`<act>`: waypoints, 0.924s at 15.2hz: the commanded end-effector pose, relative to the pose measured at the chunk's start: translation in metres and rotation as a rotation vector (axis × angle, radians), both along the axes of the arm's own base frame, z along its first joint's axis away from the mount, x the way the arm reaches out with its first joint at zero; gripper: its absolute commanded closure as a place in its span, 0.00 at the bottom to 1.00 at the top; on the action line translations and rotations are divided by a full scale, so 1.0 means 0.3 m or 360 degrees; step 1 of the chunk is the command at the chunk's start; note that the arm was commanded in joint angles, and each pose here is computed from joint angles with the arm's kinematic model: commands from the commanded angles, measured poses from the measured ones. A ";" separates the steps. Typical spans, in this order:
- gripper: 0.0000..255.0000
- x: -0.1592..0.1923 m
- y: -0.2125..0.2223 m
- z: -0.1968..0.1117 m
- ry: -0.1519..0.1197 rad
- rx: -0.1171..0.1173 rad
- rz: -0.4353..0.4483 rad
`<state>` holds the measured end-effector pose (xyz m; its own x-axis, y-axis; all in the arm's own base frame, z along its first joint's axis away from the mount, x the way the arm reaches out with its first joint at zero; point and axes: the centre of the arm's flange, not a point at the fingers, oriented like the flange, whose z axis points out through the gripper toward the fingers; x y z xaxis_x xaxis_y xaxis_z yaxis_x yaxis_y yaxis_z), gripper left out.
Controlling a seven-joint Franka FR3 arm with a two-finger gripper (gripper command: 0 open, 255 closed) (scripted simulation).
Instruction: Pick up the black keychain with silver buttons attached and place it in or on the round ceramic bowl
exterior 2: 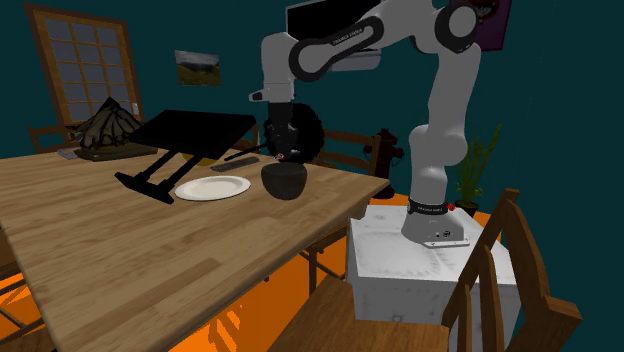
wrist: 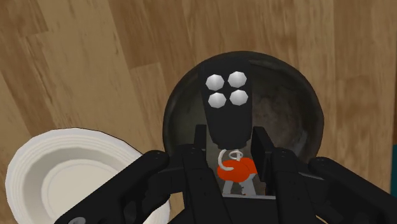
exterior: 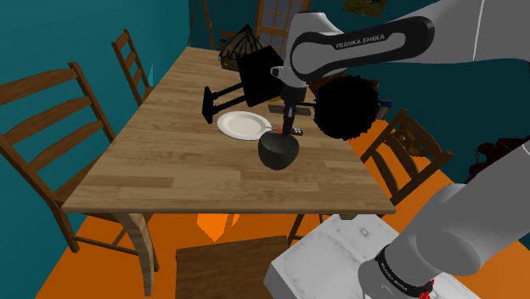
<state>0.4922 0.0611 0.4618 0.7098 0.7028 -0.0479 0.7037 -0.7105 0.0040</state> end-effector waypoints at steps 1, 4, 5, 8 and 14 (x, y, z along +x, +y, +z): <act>1.00 0.000 -0.002 -0.036 -0.0001 0.0000 0.0000; 1.00 0.000 -0.002 -0.089 -0.0001 0.0000 0.0000; 1.00 0.000 -0.002 -0.095 -0.0001 0.0000 0.0000; 1.00 0.000 -0.002 -0.095 -0.0001 0.0000 0.0000; 0.00 0.000 -0.002 -0.095 -0.0001 0.0000 0.0000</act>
